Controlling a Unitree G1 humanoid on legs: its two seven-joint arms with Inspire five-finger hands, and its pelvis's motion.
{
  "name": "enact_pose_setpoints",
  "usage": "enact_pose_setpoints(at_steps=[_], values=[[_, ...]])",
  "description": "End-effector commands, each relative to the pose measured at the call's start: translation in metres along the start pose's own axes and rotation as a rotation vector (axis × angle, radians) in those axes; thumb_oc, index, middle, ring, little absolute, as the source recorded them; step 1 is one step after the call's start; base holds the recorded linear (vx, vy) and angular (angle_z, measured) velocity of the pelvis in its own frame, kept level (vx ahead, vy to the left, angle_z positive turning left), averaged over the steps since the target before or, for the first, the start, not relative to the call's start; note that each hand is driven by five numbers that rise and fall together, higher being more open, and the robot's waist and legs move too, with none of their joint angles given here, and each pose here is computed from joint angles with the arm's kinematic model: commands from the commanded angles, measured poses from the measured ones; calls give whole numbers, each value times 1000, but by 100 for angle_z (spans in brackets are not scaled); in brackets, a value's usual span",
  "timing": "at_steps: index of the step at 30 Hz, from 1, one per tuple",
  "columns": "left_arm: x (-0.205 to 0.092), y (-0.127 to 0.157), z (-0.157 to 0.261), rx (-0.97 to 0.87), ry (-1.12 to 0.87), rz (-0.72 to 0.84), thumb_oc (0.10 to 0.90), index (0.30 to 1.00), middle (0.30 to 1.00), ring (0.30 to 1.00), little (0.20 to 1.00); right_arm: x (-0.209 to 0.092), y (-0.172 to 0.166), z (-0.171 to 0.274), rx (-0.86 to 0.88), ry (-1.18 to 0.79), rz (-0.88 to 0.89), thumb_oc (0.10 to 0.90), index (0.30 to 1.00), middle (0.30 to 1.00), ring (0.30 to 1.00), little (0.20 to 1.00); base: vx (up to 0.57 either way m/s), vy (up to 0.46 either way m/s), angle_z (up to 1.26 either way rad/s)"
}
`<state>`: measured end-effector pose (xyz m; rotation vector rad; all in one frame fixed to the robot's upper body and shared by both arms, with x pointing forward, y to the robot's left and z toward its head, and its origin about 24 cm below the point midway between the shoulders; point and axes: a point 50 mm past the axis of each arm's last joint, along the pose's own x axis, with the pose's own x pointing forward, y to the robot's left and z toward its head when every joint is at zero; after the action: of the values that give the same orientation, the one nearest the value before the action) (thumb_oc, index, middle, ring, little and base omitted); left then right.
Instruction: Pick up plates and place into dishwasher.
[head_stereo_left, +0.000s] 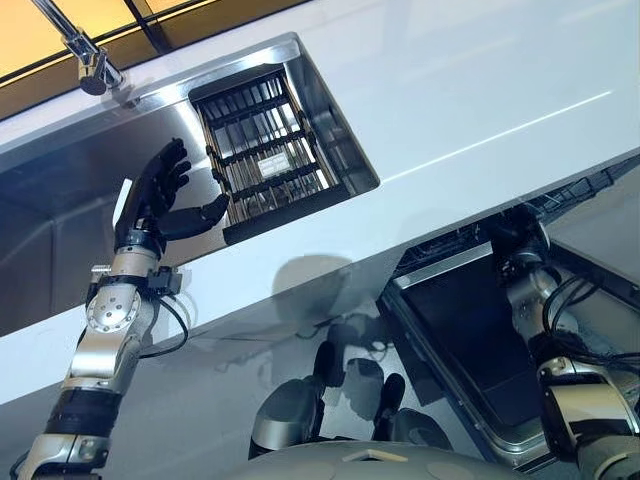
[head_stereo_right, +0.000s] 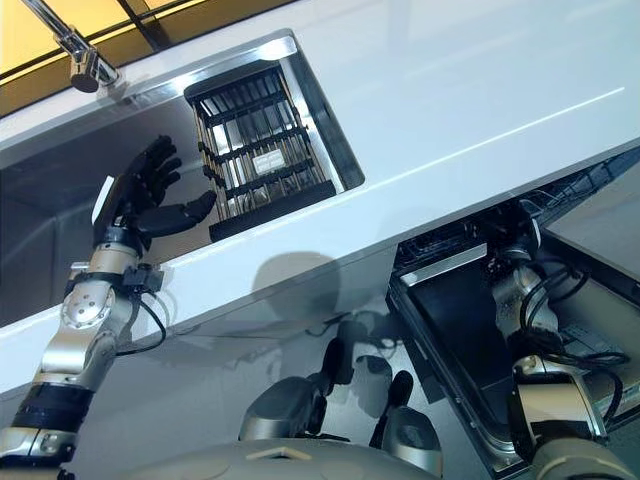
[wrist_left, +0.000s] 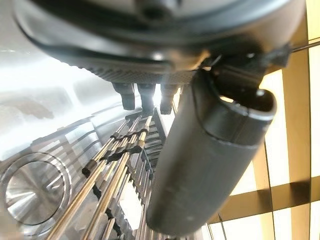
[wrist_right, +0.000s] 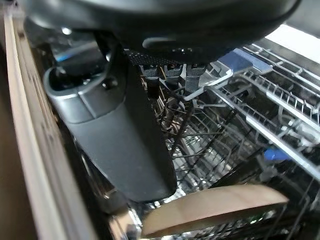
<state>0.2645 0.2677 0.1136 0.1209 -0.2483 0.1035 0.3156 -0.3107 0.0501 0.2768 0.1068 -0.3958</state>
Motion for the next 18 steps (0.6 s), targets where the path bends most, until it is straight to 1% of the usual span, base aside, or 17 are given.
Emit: enact_pose_setpoints(at_steps=[1,3,5,8,9,10,12,14,15,17,18], values=[[11,-5,46,-8,-239,-49,800,900,900,900,900,2,68,63,-21,-322,254,800,900,900,900,900,-33,-11,0],[8,-5,45,-9,-243,-45,800,900,900,900,900,-4,51,50,-12,-297,197,800,900,900,900,900,-32,4,-3],[6,-3,42,-8,-244,-36,800,900,900,900,900,-10,26,38,-1,-280,114,800,900,900,900,900,-31,14,-9],[5,-1,41,-6,-244,-23,800,900,900,900,900,-19,-5,26,-63,-254,-6,800,900,900,900,900,-32,13,-11],[4,0,41,-6,-244,-21,800,900,900,900,900,-23,-14,21,-120,-239,-54,800,900,900,900,900,-29,7,-17],[4,0,41,-6,-244,-21,800,900,900,900,900,-24,-16,20,-145,-238,-63,800,900,900,900,900,-38,5,-17],[3,2,43,-3,-245,-9,800,900,900,900,900,-30,-36,16,-306,-199,-155,800,900,900,900,900,-61,-5,-16],[3,4,45,-2,-246,-3,800,900,900,900,900,-32,-41,18,-294,-200,-152,800,900,900,900,900,-68,-11,-17],[4,5,46,0,-247,0,800,900,900,900,900,-33,-38,26,-334,-235,-143,800,900,900,900,900,-67,-2,-25],[5,6,48,1,-248,2,800,900,900,900,900,-33,-33,35,-351,-272,-122,800,900,900,900,900,-59,2,-23],[7,5,49,1,-250,3,800,900,900,900,900,-34,-27,46,-360,-322,-107,800,900,900,900,900,-52,7,-14]])
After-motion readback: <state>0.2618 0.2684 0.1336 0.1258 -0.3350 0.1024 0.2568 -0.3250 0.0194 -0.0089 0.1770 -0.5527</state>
